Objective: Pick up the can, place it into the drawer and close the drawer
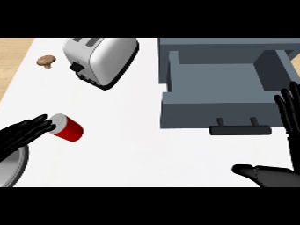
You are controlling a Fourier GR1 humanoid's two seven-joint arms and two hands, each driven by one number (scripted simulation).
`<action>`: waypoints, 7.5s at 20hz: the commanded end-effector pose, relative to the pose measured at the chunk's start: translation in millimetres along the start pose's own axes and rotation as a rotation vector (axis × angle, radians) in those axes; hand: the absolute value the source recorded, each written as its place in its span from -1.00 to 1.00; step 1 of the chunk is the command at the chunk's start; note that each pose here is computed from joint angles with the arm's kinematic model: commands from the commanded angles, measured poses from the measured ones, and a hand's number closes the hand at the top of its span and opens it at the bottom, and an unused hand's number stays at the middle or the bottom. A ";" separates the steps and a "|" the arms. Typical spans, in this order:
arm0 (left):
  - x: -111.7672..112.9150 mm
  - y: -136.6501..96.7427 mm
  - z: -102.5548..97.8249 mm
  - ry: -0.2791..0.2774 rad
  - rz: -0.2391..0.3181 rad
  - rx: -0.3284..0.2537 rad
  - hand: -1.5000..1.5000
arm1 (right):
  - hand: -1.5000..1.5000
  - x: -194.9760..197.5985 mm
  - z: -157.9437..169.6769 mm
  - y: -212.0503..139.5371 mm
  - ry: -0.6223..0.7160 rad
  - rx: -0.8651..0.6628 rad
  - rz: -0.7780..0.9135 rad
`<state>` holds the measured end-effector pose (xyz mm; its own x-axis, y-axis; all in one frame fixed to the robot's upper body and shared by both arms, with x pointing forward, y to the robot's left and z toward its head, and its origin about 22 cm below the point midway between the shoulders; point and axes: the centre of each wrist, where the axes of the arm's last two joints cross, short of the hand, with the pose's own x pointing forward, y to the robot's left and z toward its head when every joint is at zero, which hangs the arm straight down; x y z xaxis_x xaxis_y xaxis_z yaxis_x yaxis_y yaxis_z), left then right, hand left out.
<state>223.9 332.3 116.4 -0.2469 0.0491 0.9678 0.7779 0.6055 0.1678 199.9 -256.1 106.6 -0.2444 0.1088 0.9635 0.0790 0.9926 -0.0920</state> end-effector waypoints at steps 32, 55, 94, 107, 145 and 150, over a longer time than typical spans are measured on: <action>-77.8 65.4 24.6 0.131 0.108 0.023 -1.00 | -1.00 -32.8 47.3 -38.9 0.034 -0.029 0.021; -138.1 80.2 32.5 0.206 0.060 0.116 -1.00 | -1.00 -23.9 35.1 -39.4 0.030 -0.012 0.021; -193.6 70.3 20.6 0.255 0.063 0.150 -1.00 | -1.00 -5.4 38.7 -39.2 -0.005 -0.003 0.003; -199.6 61.1 -17.2 0.212 0.109 0.051 1.00 | -1.00 -2.3 40.9 -42.0 0.009 -0.009 -0.012; -83.7 -13.4 -186.4 0.065 0.007 0.859 1.00 | -1.00 -7.2 61.2 -50.7 -0.001 -0.092 -0.017; -43.8 -15.1 -237.3 0.089 -0.030 0.818 1.00 | -1.00 6.2 73.5 -54.9 -0.006 -0.059 -0.014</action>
<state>350.8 155.3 79.1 -0.1865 0.0023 0.9825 0.0803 0.9967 0.0129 133.1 -302.3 96.9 -0.2487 0.1072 0.9626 0.1495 0.9862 -0.0712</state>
